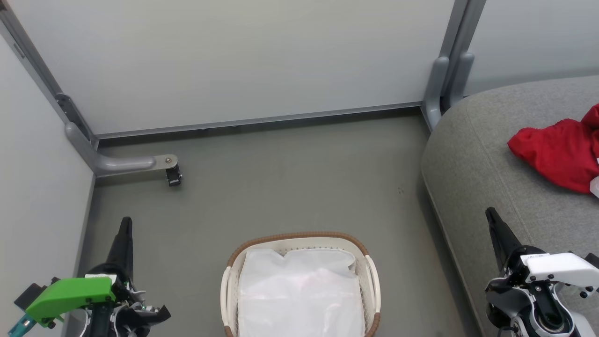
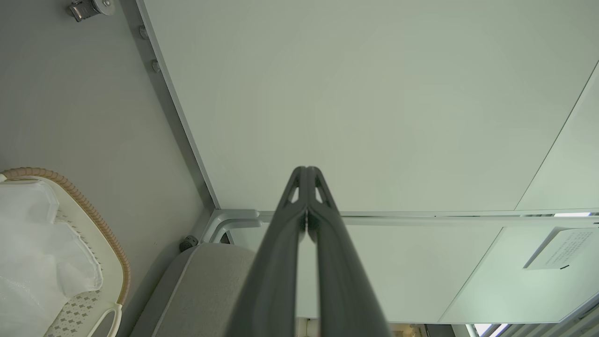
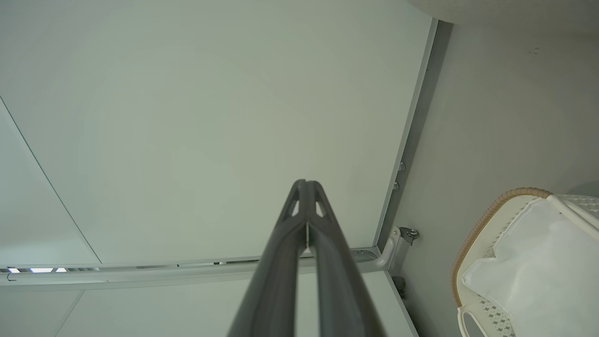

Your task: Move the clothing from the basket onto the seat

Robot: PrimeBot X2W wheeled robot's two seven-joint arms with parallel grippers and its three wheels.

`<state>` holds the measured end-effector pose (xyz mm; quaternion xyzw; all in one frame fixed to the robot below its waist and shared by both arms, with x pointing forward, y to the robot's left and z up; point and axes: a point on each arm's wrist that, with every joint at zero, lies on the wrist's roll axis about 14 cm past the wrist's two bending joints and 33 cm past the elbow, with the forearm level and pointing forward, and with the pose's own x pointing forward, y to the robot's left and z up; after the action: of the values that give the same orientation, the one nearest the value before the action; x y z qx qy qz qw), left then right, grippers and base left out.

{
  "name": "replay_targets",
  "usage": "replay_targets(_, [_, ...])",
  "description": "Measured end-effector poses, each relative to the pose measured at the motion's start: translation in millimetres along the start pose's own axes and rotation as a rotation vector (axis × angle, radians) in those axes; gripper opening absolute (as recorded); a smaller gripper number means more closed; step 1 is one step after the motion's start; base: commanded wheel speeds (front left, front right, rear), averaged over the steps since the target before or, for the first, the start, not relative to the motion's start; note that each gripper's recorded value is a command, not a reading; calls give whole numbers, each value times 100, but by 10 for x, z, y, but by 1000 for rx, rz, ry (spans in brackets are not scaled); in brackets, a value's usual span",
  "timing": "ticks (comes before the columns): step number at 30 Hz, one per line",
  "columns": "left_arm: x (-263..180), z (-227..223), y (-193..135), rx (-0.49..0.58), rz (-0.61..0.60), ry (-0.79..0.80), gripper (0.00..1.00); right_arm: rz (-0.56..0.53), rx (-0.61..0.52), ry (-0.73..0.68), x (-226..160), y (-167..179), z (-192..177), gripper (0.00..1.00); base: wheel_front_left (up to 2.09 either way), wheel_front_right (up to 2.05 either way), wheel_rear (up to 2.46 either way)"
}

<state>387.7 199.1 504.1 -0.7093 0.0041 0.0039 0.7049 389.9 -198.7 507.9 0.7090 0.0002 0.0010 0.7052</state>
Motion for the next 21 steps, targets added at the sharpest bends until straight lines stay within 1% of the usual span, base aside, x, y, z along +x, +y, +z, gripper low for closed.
replay_targets(21, [0,0,-1,0,0,0,0,0,0,0,0,0,0,0,0,0,0])
